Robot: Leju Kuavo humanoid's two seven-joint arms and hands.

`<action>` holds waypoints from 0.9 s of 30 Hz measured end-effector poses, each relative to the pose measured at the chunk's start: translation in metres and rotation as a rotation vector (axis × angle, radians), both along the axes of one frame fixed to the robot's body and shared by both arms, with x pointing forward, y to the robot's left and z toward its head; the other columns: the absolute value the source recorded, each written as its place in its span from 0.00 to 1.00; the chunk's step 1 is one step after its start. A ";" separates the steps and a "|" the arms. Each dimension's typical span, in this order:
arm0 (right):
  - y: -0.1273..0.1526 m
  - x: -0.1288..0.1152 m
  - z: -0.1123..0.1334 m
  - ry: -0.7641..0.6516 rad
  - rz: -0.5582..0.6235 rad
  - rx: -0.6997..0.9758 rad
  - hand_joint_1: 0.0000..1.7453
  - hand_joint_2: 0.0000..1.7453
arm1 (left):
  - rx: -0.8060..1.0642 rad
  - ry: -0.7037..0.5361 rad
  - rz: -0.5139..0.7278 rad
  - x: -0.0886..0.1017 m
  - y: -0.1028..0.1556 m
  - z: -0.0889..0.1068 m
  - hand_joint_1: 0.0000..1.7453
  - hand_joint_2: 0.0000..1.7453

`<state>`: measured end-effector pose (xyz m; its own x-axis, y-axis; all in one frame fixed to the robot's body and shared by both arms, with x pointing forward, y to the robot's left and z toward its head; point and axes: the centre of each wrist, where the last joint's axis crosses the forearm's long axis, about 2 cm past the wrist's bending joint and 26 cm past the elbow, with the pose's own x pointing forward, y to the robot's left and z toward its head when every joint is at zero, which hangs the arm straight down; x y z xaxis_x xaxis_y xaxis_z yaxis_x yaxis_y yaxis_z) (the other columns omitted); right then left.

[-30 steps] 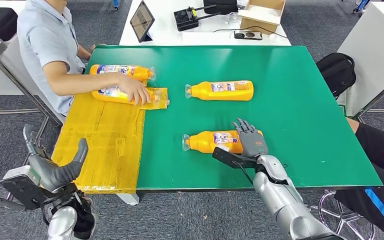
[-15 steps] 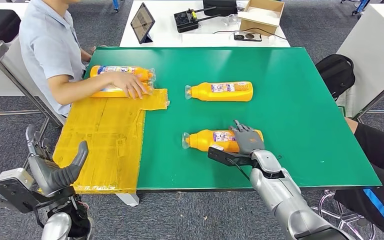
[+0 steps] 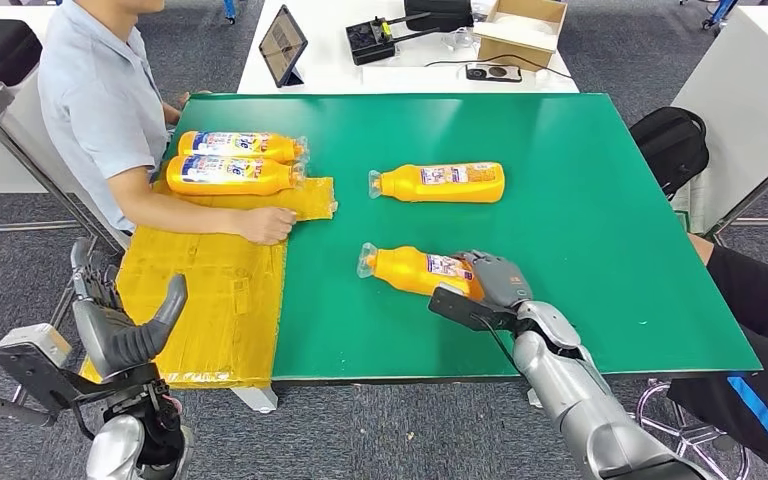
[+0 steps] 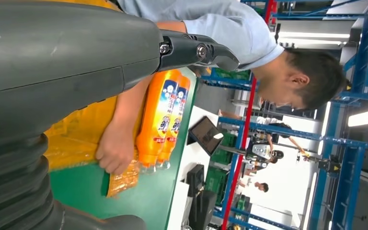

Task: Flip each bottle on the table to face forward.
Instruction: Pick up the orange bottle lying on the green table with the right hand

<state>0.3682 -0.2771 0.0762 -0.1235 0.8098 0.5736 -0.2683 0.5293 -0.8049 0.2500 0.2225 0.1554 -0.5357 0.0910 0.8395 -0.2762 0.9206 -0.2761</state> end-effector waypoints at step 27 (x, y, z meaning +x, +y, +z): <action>0.112 -0.050 0.042 -0.537 0.207 0.662 1.00 1.00 | 0.114 0.052 -0.784 -0.034 -0.096 -0.037 0.00 1.00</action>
